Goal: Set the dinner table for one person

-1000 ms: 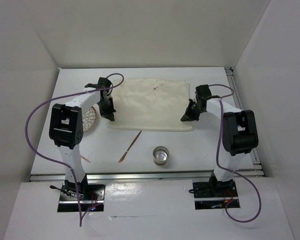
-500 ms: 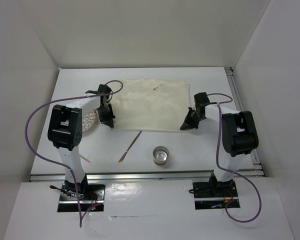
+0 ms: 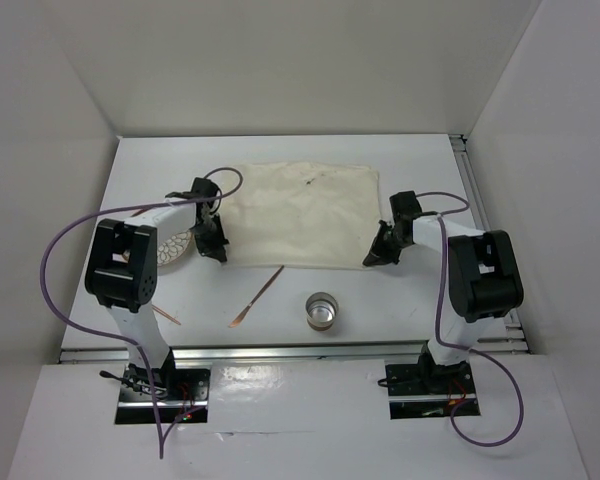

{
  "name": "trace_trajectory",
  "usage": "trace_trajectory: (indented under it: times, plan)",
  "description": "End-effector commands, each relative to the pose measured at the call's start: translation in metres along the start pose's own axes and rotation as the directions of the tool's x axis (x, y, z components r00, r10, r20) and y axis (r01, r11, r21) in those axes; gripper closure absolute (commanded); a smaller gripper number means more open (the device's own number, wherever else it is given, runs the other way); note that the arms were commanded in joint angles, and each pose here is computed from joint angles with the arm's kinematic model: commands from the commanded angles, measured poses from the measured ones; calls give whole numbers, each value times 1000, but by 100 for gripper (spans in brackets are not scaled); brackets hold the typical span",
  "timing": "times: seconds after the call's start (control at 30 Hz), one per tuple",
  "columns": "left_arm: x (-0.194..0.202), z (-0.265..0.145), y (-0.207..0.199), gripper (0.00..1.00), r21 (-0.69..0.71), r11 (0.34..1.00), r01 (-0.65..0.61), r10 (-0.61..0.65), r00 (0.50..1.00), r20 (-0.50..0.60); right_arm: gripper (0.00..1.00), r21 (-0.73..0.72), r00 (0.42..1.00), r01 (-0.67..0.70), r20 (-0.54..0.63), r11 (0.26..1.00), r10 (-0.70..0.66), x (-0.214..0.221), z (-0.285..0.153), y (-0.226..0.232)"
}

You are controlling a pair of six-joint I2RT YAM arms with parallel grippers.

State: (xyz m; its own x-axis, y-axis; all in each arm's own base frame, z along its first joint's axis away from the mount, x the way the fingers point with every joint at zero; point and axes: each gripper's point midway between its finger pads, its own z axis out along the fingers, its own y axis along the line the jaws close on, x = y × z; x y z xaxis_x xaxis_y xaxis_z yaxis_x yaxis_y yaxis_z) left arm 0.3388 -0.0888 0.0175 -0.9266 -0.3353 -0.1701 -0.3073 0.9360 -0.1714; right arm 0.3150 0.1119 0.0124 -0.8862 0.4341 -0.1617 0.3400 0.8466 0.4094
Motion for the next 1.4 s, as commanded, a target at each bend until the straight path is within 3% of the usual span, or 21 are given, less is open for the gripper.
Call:
trace_trajectory:
  times: [0.0,0.33,0.67,0.77,0.83,0.87,0.97,1.0,1.03,1.07,1.13,1.17,1.2,1.23,1.27,1.37]
  plan:
    - [31,5,22,100,-65,998,4,-10,996,-91,100,123,999,4,-32,992,0,18,-2,-28]
    - [55,6,36,100,-90,996,-6,-6,990,-139,100,125,999,22,-42,992,-17,28,-8,-30]
    - [54,-1,44,100,-132,991,-2,-13,993,-115,100,128,999,31,-46,991,-26,40,-9,-29]
    - [50,-7,42,100,-122,992,-11,-2,995,-100,100,75,999,42,25,996,-44,31,-25,-13]
    - [41,-16,38,100,-120,993,-20,10,997,-78,96,11,994,51,92,999,-52,20,-42,5]
    - [37,-21,35,100,-113,993,-19,12,998,-66,84,-4,992,58,113,998,-57,15,-48,10]
    - [16,-49,23,89,-94,995,-40,41,999,11,70,-45,983,68,173,997,-59,0,-71,29]
    - [3,-60,18,86,-84,995,-48,53,997,53,57,-42,978,72,202,997,-62,-10,-77,35]
    - [-4,-71,16,83,-84,995,-47,54,995,87,53,-40,974,73,216,997,-63,-12,-84,36]
    - [-9,-78,15,75,-84,995,-46,55,993,108,52,-37,970,74,234,997,-64,-15,-90,38]
    - [-18,-92,13,64,-89,995,-43,56,988,145,38,-1,966,64,252,998,-62,-18,-95,32]
    - [-18,-92,13,55,-89,995,-43,56,988,145,34,14,966,49,255,999,-51,-20,-95,27]
    - [-24,-98,14,37,-81,996,-31,44,985,167,29,13,963,41,267,999,-43,-21,-98,27]
    - [-22,-96,17,30,-78,997,-21,33,988,153,21,31,967,-3,256,1000,-5,-19,-93,13]
    - [-17,-95,18,25,-71,997,-11,22,989,146,19,21,970,-13,243,1000,8,-15,-93,9]
    - [-5,-81,36,24,-50,996,74,-69,993,96,18,-41,971,-98,213,994,105,-4,-87,-3]
